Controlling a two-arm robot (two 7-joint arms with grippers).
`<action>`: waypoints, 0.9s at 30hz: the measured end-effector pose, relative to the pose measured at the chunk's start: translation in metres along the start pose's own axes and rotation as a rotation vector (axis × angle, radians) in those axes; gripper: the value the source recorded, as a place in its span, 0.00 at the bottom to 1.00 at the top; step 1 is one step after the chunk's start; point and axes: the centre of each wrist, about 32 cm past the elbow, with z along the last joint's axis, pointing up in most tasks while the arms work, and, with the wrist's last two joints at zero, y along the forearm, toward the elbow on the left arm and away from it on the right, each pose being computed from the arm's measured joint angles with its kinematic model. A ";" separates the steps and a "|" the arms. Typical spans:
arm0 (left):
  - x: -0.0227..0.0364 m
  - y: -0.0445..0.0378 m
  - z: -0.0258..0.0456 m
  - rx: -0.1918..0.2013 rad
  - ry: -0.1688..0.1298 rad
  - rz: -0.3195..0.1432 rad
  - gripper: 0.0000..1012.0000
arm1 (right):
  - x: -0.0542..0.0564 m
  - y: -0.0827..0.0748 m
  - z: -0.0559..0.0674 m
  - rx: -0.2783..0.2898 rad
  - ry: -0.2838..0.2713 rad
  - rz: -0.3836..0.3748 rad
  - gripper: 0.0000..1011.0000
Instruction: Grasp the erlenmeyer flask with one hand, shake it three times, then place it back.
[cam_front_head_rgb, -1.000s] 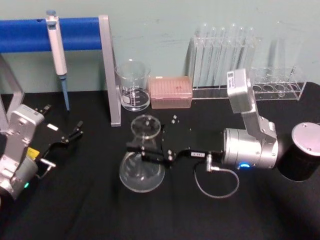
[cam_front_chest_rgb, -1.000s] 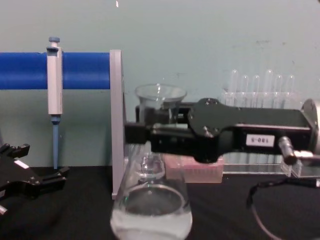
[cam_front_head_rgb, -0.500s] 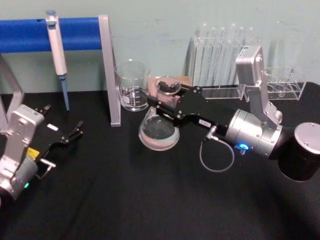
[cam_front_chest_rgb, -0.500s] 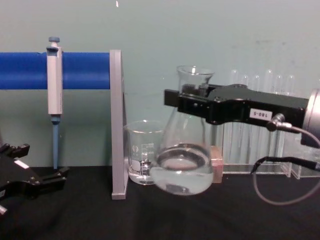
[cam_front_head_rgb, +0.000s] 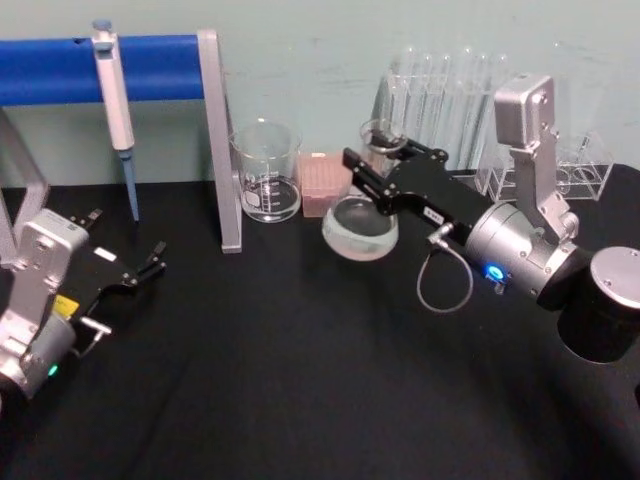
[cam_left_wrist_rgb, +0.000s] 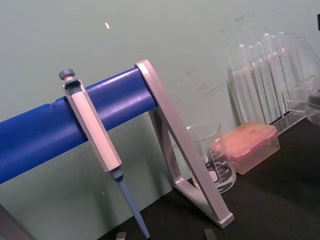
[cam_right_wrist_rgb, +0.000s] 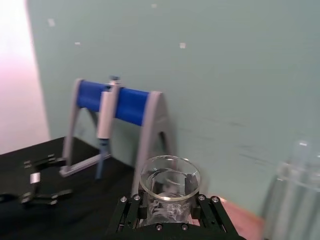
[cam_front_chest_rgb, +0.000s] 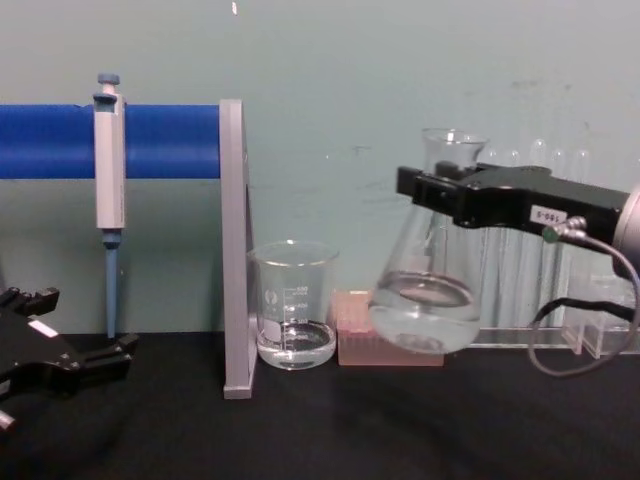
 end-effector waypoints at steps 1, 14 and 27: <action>0.0000 0.0000 0.0000 0.000 0.000 0.000 0.99 | 0.000 0.000 0.000 0.000 0.001 -0.015 0.45; 0.0000 0.0000 0.0000 0.000 0.000 0.000 0.99 | 0.001 -0.005 -0.004 -0.013 -0.001 -0.191 0.45; 0.0000 0.0000 0.0000 0.000 0.000 0.000 0.99 | 0.001 -0.008 -0.004 -0.014 -0.010 -0.267 0.45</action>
